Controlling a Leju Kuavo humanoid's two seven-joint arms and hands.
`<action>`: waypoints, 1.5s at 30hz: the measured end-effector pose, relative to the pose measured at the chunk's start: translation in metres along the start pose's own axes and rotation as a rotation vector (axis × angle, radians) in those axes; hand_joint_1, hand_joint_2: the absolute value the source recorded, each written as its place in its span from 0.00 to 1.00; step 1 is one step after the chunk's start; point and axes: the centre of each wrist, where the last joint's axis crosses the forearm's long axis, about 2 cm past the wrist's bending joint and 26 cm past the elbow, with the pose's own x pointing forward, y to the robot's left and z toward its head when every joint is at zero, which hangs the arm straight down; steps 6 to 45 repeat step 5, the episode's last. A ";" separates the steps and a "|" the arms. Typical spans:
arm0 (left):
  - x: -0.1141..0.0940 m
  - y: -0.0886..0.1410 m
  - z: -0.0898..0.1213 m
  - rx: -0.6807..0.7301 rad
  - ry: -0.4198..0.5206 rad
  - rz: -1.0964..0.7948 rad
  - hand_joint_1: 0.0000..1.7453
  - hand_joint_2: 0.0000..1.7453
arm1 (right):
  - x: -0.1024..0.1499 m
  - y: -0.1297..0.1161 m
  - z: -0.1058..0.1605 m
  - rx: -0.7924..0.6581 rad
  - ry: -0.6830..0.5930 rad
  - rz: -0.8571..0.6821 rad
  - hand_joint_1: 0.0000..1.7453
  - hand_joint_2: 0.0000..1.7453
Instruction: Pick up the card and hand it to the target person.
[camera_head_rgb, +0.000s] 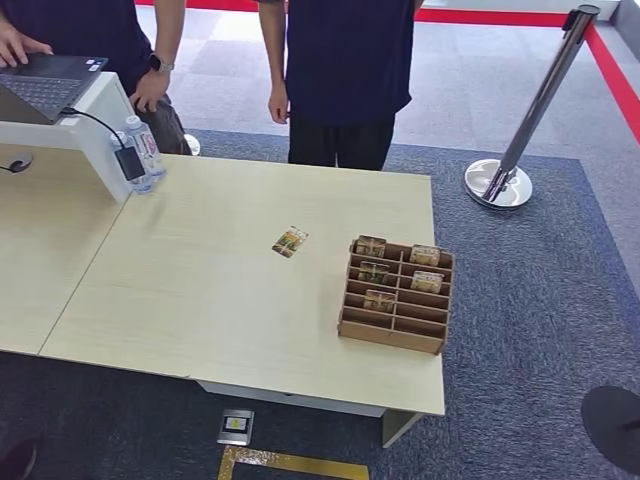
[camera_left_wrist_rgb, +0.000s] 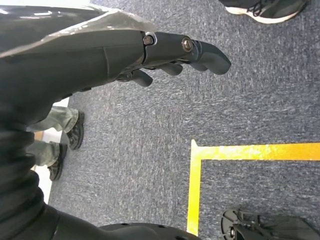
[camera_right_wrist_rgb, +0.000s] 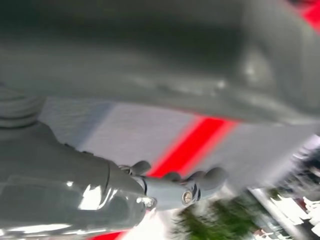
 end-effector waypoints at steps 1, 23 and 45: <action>0.000 0.000 0.000 0.001 0.000 0.000 0.00 1.00 | -0.013 0.006 0.007 0.046 0.072 0.048 0.00 0.00; 0.001 0.000 0.000 0.003 0.000 0.001 0.00 1.00 | -0.049 0.025 0.043 0.236 0.325 0.209 0.00 0.00; 0.001 0.000 0.000 0.003 0.000 0.001 0.00 1.00 | -0.049 0.025 0.043 0.236 0.325 0.209 0.00 0.00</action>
